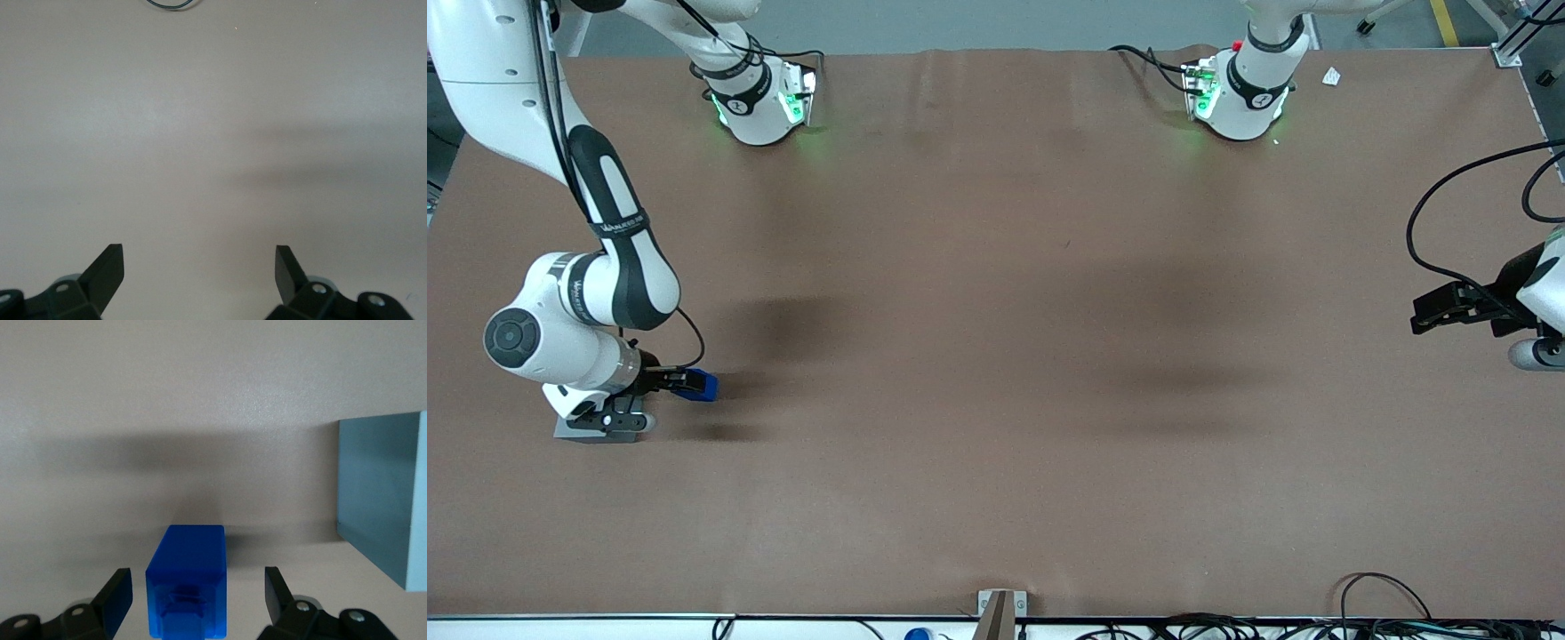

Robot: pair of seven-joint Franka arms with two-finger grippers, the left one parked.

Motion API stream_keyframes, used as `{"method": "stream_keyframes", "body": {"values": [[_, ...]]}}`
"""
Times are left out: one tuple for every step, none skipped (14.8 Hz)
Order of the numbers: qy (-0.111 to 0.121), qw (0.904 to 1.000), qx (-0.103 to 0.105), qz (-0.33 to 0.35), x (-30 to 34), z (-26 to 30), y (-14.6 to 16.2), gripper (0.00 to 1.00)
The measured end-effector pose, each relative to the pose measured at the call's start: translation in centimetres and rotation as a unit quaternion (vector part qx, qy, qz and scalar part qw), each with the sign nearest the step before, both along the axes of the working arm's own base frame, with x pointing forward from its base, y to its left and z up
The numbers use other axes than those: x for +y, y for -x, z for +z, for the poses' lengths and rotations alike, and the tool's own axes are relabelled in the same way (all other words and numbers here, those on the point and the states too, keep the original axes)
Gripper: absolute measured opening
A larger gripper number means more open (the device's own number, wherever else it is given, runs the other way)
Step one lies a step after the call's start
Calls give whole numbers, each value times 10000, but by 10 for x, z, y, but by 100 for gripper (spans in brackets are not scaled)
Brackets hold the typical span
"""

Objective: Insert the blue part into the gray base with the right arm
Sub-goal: 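Lift the blue block with the right gripper toward the gray base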

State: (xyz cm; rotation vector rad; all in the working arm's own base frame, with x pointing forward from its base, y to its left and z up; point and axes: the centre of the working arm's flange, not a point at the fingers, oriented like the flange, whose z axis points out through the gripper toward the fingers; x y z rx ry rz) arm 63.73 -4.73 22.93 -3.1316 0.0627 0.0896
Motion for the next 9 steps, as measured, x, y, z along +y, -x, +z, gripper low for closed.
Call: {"method": "stream_keyframes", "body": {"values": [[0, 10000, 7, -2, 0, -1, 0, 88], [0, 10000, 17, -2, 0, -2, 0, 88], [-2, 10000, 33, -2, 0, -3, 1, 88], [-4, 10000, 58, -2, 0, -5, 2, 88], [-6, 10000, 89, -2, 0, -7, 3, 88], [-8, 9999, 113, -2, 0, -9, 4, 88], [-9, 9999, 130, -1, 0, -11, 5, 87], [-10, 9999, 138, -1, 0, -12, 5, 85], [-10, 9999, 139, -1, 0, -12, 5, 85]]}}
